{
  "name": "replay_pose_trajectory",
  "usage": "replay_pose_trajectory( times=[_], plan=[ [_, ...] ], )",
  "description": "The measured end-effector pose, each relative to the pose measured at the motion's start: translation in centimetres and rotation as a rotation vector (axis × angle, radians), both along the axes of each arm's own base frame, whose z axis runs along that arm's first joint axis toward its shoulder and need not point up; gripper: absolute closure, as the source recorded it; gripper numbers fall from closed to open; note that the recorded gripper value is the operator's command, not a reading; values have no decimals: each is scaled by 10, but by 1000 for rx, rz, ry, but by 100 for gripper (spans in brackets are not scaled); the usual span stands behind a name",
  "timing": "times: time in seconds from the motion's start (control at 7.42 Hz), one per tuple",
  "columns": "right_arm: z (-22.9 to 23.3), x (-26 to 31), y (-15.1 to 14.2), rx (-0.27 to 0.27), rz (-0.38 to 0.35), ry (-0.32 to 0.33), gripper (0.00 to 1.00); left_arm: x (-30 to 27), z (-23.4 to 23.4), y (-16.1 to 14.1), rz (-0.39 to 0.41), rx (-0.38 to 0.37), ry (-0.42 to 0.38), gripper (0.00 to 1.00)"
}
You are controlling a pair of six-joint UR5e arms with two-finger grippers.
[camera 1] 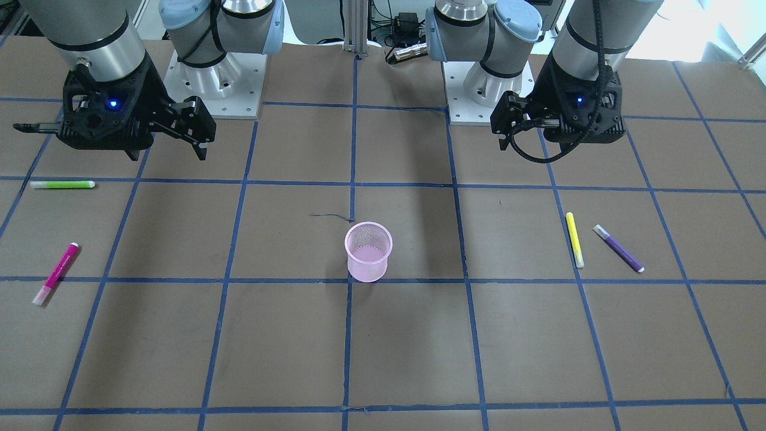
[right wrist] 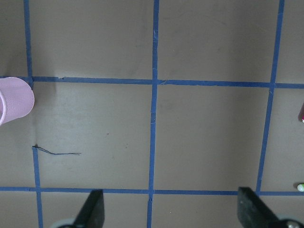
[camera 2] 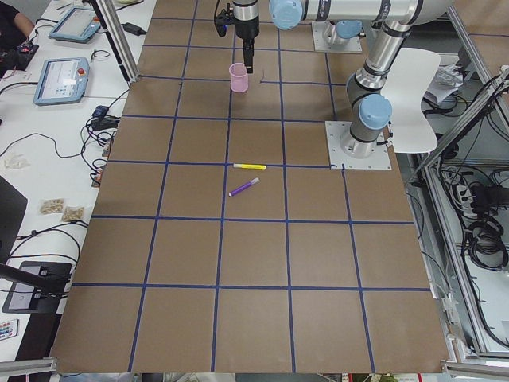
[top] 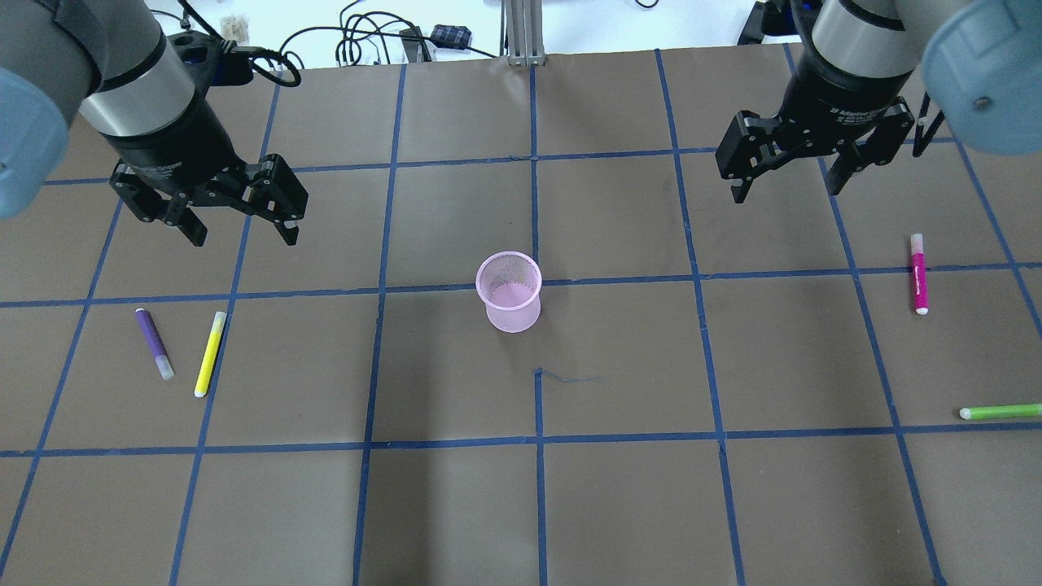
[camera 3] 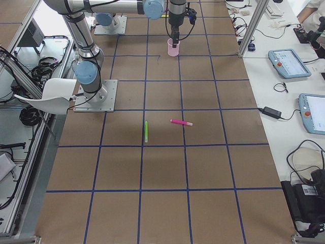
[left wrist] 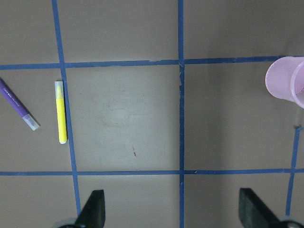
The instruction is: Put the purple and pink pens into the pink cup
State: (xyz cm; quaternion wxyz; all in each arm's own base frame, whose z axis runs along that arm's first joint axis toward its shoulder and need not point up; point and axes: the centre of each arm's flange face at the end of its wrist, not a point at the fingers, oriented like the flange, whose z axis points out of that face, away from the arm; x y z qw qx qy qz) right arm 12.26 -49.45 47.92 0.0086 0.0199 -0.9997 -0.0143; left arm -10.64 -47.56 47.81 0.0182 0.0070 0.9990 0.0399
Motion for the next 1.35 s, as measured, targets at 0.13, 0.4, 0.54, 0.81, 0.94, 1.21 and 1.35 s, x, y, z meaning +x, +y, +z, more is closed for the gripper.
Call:
replay_pose_trajectory(
  times=[0.13,0.4,0.54,0.81,0.94,1.21,1.35],
  plan=[
    [-2,-2,-1,4,-1,2,0,0,0,0,0,0,0,0],
    [-17,-22,-5,32,-17,13,0,1,0,0,2,0,0,0],
    [-38,-53,-11,54,-70,13,0,1,0,0,2,0,0,0],
    [-117,-137,-14,78,-204,4,0,3,3,-1,5,-6,-1,0],
    [-154,-172,-10,50,-230,7,0,9,3,-3,17,-10,-1,0],
    [-214,-227,-10,8,-236,17,7,47,3,-14,94,-22,1,0],
    [-240,-251,-15,-5,-232,34,10,79,2,-19,142,-29,1,0]
  ],
)
